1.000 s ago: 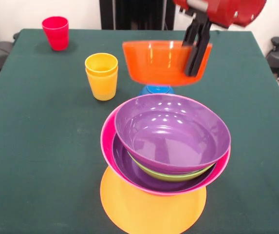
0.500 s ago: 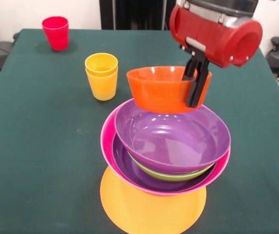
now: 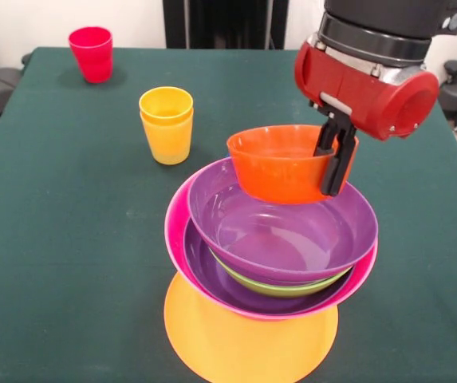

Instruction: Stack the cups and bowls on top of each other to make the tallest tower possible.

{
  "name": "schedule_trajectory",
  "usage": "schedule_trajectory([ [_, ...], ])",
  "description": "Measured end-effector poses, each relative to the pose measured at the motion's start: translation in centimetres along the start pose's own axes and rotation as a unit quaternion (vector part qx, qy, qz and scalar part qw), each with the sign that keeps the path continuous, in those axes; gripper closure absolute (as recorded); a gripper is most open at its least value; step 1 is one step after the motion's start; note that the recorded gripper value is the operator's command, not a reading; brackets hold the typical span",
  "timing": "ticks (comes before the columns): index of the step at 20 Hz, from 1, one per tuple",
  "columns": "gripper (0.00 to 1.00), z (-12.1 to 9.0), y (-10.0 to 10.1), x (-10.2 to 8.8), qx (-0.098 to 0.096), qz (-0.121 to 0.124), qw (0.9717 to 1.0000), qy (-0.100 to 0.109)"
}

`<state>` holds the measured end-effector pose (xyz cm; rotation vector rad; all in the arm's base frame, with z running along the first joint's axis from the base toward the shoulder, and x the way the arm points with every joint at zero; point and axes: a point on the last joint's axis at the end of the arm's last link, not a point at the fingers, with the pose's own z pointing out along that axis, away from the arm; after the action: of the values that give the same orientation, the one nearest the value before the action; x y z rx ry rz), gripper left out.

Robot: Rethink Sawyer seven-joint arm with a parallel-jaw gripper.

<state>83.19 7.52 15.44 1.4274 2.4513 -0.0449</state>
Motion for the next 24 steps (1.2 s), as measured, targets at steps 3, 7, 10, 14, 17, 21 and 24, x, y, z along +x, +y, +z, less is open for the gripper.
schedule_trajectory([
  [3,1.00,0.3,0.1,0.4,-0.001,-0.001,1.0000,0.005],
  [7,1.00,0.7,0.4,1.0,-0.004,-0.002,0.9999,0.013],
  [10,1.00,1.4,0.4,1.6,-0.004,-0.001,0.9998,0.022],
  [14,1.00,2.3,0.3,2.0,-0.002,-0.001,0.9996,0.028],
  [17,1.00,3.2,0.4,2.2,-0.003,-0.001,0.9994,0.033],
  [21,1.00,3.7,1.1,2.0,-0.011,-0.002,0.9993,0.035],
  [24,1.00,3.9,1.5,1.6,-0.019,-0.002,0.9992,0.036],
])
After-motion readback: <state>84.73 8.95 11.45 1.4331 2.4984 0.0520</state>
